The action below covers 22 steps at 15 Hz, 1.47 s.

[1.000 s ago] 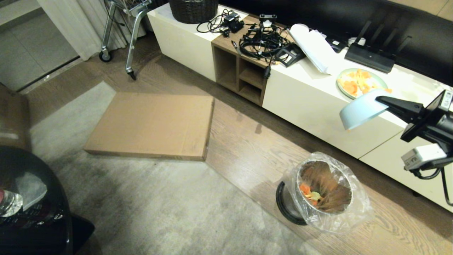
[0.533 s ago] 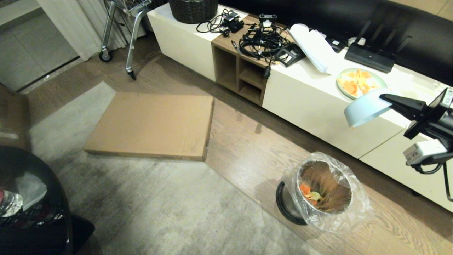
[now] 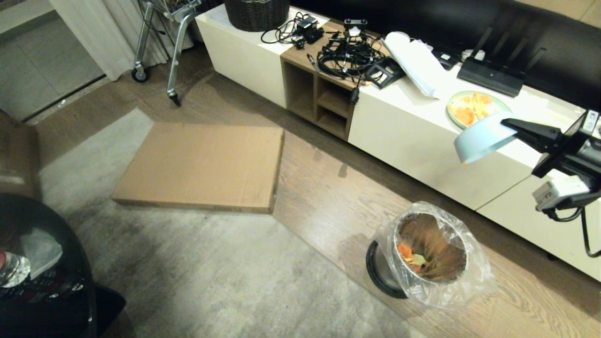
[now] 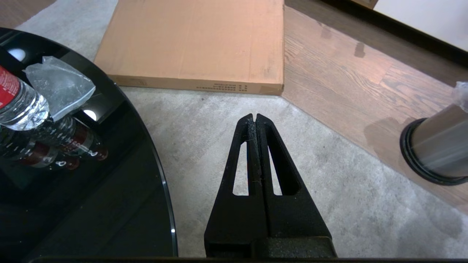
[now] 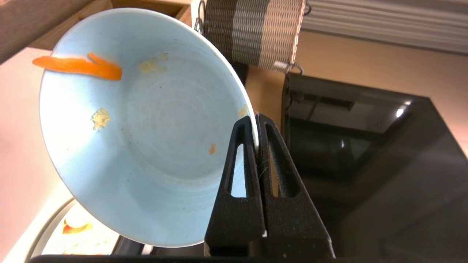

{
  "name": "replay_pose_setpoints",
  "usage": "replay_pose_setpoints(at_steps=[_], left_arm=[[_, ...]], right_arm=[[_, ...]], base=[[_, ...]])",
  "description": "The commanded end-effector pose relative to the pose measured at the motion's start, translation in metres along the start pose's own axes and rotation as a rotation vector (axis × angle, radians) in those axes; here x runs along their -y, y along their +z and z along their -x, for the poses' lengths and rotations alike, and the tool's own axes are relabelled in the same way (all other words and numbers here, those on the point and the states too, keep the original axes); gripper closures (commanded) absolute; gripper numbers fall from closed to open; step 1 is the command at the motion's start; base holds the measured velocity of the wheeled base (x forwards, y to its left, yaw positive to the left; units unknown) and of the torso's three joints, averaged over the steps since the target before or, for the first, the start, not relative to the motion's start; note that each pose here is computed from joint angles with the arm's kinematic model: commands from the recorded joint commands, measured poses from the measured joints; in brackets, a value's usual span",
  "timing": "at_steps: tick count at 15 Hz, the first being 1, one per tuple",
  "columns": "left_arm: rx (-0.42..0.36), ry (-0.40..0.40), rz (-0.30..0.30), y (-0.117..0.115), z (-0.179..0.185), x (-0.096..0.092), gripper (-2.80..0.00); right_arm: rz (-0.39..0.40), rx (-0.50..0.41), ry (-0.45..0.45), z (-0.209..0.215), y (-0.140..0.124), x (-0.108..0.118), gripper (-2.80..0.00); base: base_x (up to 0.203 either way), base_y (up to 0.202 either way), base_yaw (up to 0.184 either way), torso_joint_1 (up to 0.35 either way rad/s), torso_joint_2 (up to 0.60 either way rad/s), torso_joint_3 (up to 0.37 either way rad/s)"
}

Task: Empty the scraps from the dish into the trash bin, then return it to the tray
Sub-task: Put the bowl back to the table

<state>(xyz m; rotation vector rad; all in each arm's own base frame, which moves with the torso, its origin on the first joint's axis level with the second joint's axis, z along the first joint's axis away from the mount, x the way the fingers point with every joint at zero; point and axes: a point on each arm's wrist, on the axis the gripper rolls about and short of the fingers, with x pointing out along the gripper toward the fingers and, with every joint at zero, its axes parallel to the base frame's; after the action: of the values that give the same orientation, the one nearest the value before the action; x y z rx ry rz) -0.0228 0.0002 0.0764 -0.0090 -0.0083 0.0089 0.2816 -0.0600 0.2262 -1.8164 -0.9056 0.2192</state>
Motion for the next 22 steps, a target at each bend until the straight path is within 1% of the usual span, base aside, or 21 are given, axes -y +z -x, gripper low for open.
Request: replay_pose_setpoints(at_steps=[1, 3, 4, 5, 9, 10, 11, 12, 14, 15, 16, 17, 18, 19, 21, 22], left_arm=[[0.001, 0.0, 0.0, 0.0, 0.0, 0.0, 0.0], [0.001, 0.0, 0.0, 0.0, 0.0, 0.0, 0.0], [0.001, 0.0, 0.0, 0.0, 0.0, 0.0, 0.0], [0.001, 0.0, 0.0, 0.0, 0.0, 0.0, 0.0], [0.001, 0.0, 0.0, 0.0, 0.0, 0.0, 0.0], [0.001, 0.0, 0.0, 0.0, 0.0, 0.0, 0.0], [0.001, 0.0, 0.0, 0.0, 0.0, 0.0, 0.0], [0.001, 0.0, 0.0, 0.0, 0.0, 0.0, 0.0], [0.001, 0.0, 0.0, 0.0, 0.0, 0.0, 0.0], [0.001, 0.0, 0.0, 0.0, 0.0, 0.0, 0.0], [0.001, 0.0, 0.0, 0.0, 0.0, 0.0, 0.0], [0.001, 0.0, 0.0, 0.0, 0.0, 0.0, 0.0], [0.001, 0.0, 0.0, 0.0, 0.0, 0.0, 0.0], [0.001, 0.0, 0.0, 0.0, 0.0, 0.0, 0.0], [0.001, 0.0, 0.0, 0.0, 0.0, 0.0, 0.0], [0.001, 0.0, 0.0, 0.0, 0.0, 0.0, 0.0]], right_arm=[[0.034, 0.009, -0.025, -0.003, 0.0, -0.001, 0.0], [0.018, 0.019, -0.024, -0.008, 0.001, -0.006, 0.0], [0.006, 0.01, -0.018, -0.009, -0.001, -0.011, 0.0], [0.021, -0.002, -0.039, -0.014, -0.006, -0.006, 0.0], [-0.015, -0.086, -0.055, -0.018, -0.014, -0.003, 0.0], [-0.036, -0.099, -0.054, -0.019, -0.016, -0.006, 0.0], [-0.042, -0.109, -0.067, -0.021, -0.02, -0.005, 0.0], [-0.058, -0.111, -0.082, -0.025, -0.021, -0.002, 0.0], [-0.093, -0.088, -0.078, -0.025, -0.015, -0.002, 0.0], [-0.123, -0.075, -0.062, -0.024, -0.009, -0.006, 0.0], [-0.123, -0.064, -0.08, -0.027, -0.005, 0.001, 0.0], [-0.122, -0.06, -0.083, -0.027, -0.005, 0.002, 0.0], [-0.142, -0.063, -0.067, -0.023, -0.002, -0.001, 0.0], [-0.129, -0.069, -0.077, -0.021, -0.002, 0.006, 0.0], [-0.15, -0.078, -0.058, -0.015, -0.002, 0.003, 0.0], [-0.152, -0.077, -0.073, -0.015, -0.003, 0.009, 0.0]], base=[[0.0, 0.0, 0.0, 0.0, 0.0, 0.0], [0.0, 0.0, 0.0, 0.0, 0.0, 0.0], [0.0, 0.0, 0.0, 0.0, 0.0, 0.0], [0.0, 0.0, 0.0, 0.0, 0.0, 0.0], [0.0, 0.0, 0.0, 0.0, 0.0, 0.0], [0.0, 0.0, 0.0, 0.0, 0.0, 0.0], [0.0, 0.0, 0.0, 0.0, 0.0, 0.0], [0.0, 0.0, 0.0, 0.0, 0.0, 0.0], [0.0, 0.0, 0.0, 0.0, 0.0, 0.0], [0.0, 0.0, 0.0, 0.0, 0.0, 0.0], [0.0, 0.0, 0.0, 0.0, 0.0, 0.0], [0.0, 0.0, 0.0, 0.0, 0.0, 0.0], [0.0, 0.0, 0.0, 0.0, 0.0, 0.0], [0.0, 0.0, 0.0, 0.0, 0.0, 0.0], [0.0, 0.0, 0.0, 0.0, 0.0, 0.0], [0.0, 0.0, 0.0, 0.0, 0.0, 0.0]])
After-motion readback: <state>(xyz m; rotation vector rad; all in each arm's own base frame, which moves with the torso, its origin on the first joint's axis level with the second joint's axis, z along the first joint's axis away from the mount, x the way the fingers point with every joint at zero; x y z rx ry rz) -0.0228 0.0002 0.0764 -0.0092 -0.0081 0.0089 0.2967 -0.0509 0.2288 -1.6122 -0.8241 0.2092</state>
